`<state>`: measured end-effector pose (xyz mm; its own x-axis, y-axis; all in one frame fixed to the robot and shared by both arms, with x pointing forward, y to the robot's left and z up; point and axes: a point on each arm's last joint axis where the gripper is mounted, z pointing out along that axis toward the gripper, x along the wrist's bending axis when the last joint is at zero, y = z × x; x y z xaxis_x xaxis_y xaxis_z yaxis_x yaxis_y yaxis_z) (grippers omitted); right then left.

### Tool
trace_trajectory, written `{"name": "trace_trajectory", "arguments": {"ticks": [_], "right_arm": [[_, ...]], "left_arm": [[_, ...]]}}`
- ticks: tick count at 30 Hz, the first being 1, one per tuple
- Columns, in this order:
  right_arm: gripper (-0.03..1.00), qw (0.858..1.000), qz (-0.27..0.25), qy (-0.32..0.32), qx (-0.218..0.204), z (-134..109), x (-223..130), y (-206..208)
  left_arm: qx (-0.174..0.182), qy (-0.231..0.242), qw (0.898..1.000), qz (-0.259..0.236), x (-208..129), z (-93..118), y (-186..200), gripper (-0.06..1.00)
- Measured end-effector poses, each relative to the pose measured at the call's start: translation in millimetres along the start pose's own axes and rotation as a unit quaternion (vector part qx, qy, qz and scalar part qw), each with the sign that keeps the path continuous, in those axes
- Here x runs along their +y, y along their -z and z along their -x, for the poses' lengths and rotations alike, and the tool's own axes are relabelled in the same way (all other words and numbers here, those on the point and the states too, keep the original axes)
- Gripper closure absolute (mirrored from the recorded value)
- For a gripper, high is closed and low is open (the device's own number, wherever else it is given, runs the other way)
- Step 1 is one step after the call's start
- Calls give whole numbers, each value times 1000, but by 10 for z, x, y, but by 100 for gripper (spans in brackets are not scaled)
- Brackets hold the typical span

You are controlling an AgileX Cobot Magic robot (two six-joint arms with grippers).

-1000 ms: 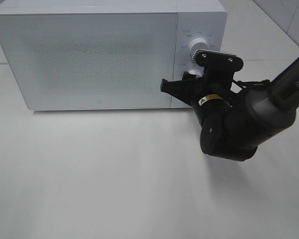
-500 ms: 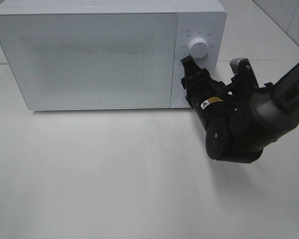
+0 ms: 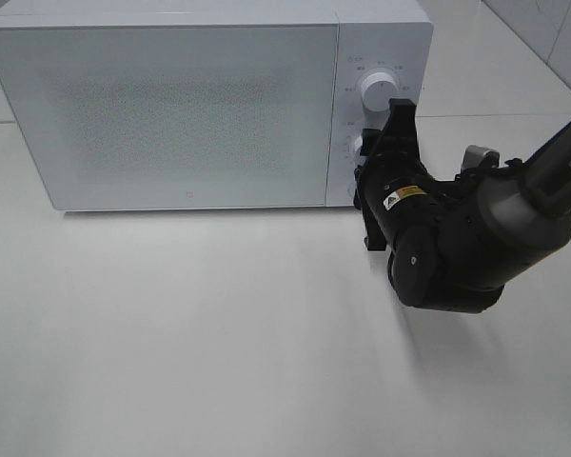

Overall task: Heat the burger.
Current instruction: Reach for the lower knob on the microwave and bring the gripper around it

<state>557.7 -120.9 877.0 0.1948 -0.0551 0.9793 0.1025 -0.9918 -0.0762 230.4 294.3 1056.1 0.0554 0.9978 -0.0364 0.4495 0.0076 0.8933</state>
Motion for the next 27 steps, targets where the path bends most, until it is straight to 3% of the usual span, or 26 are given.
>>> {"name": "trace_trajectory", "arguments": {"ticks": [4,27], "right_arm": [[53,999,0,-40,0,-1,0,0],[53,999,9,-47,0,-1,12,0]], "left_arm": [[0,0,1000,0,0,0,0,-3],[0,0,1000,0,0,0,0,-3]]}}
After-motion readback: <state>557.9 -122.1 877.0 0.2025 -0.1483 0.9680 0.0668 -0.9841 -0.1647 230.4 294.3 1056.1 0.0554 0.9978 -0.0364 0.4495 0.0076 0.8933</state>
